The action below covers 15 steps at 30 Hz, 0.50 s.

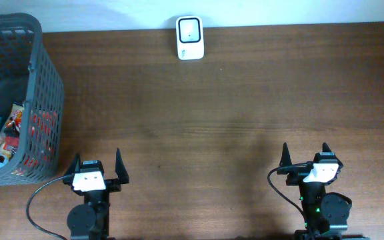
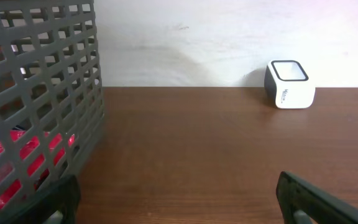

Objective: Scan the item barcode
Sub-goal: 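Reach the left gripper into the grey basket toward the Listerine bottle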

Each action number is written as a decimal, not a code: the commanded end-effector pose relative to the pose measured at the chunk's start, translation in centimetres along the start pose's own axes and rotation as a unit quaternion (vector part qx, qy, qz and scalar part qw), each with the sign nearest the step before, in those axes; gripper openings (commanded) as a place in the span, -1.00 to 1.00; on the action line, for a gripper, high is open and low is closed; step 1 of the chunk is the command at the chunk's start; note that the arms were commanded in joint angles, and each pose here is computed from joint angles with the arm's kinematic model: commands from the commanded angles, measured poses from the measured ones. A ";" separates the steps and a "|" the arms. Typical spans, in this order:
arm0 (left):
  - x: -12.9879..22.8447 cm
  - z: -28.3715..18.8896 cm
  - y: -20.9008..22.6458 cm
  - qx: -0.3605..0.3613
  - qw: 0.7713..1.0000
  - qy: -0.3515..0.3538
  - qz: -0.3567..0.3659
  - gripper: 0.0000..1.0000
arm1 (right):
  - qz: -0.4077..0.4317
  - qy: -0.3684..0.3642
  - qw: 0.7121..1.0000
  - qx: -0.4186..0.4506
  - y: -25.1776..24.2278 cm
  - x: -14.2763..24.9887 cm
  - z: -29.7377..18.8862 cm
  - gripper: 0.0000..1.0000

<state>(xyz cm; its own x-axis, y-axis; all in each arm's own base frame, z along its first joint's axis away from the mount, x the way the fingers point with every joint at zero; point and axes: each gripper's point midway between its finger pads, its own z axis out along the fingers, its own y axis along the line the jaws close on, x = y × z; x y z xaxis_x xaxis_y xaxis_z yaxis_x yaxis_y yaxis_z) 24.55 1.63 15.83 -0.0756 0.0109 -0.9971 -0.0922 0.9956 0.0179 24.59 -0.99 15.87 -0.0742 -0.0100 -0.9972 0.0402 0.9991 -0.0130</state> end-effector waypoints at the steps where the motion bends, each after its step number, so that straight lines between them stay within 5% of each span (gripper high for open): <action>1: -8.6 -7.9 -12.7 0.407 0.889 -0.204 0.053 0.98 | -0.004 0.003 1.000 -0.002 0.1 0.3 0.0 0.97; 4: -12.8 -10.9 -12.6 0.415 0.856 -0.301 0.060 0.98 | -0.004 0.003 1.000 -0.002 0.1 0.3 0.0 0.97; 8: -15.6 -12.6 -12.4 0.410 0.843 -0.340 0.075 0.98 | -0.004 0.003 1.000 -0.002 0.1 0.3 0.0 0.97; 15: -19.6 -12.0 -11.6 0.387 0.870 -0.301 0.055 0.99 | -0.004 0.003 1.000 -0.002 0.1 0.3 0.0 0.97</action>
<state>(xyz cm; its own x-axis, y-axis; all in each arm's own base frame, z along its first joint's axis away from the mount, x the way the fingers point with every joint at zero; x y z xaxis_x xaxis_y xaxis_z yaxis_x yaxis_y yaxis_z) 15.43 -11.59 33.38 0.5021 -0.0809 -0.8610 0.6165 0.7317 0.2907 24.59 -0.95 15.87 -0.0742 -0.0097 -0.9972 0.0387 0.9992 -0.0126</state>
